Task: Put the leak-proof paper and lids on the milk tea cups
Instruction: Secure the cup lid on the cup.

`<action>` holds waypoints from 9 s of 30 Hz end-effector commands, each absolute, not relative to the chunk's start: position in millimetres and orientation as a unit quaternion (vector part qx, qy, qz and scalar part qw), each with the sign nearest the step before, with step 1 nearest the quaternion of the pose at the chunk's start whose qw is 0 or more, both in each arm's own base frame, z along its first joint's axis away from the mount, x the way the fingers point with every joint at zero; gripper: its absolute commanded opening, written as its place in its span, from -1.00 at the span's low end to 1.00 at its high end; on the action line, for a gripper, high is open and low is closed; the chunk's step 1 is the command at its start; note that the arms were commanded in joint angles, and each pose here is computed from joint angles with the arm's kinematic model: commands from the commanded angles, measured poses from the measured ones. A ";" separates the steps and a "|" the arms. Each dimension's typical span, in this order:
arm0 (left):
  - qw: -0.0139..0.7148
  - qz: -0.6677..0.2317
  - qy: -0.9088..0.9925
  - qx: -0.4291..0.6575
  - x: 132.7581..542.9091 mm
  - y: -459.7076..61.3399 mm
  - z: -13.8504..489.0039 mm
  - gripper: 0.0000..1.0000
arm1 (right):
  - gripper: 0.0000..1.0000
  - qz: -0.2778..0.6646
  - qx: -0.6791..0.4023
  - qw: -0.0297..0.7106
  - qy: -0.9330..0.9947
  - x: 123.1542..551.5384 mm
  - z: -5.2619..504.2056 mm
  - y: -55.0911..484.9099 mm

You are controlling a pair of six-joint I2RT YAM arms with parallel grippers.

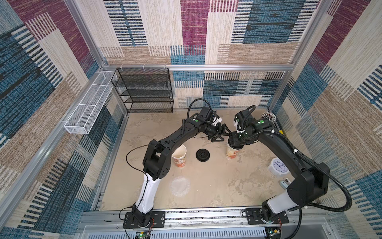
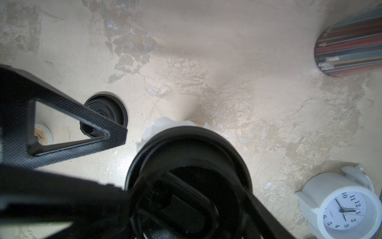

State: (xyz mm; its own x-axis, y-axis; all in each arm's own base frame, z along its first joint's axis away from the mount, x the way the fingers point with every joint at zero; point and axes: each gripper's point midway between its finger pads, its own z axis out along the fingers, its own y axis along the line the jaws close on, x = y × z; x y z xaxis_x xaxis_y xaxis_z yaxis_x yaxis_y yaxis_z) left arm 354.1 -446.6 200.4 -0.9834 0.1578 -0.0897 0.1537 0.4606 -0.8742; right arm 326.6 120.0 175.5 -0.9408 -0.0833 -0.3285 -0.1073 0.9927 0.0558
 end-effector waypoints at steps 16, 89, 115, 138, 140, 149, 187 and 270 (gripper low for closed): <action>0.067 0.476 -0.864 -0.148 317.7 -449.1 153.3 0.34 | 0.50 0.059 -0.046 0.084 0.994 301.1 158.0 127.4; 0.060 0.355 -0.923 -0.136 323.5 -419.3 95.9 0.26 | -0.32 0.278 0.242 0.229 0.901 267.7 169.8 98.4; 0.063 0.333 -0.931 -0.137 320.7 -412.9 82.9 0.24 | -0.28 0.342 0.188 0.349 0.852 287.2 263.2 104.1; 0.066 0.334 -0.930 -0.138 318.1 -411.3 84.8 0.24 | -0.33 0.349 0.315 0.325 0.821 312.5 204.4 77.1; 0.067 0.334 -0.930 -0.138 317.6 -411.4 84.8 0.24 | -0.33 0.349 0.316 0.320 0.823 311.3 199.1 77.7; 0.068 0.333 -0.930 -0.137 318.7 -411.8 82.3 0.24 | -0.36 0.346 0.319 0.307 0.827 312.3 182.7 75.6; 0.071 0.329 -0.932 -0.132 318.3 -411.3 77.1 0.23 | -0.36 0.350 0.295 0.201 0.866 290.5 115.6 88.6; 0.068 0.323 -0.935 -0.133 319.1 -408.0 77.3 0.22 | -0.72 0.360 0.306 0.237 0.849 261.0 127.8 83.8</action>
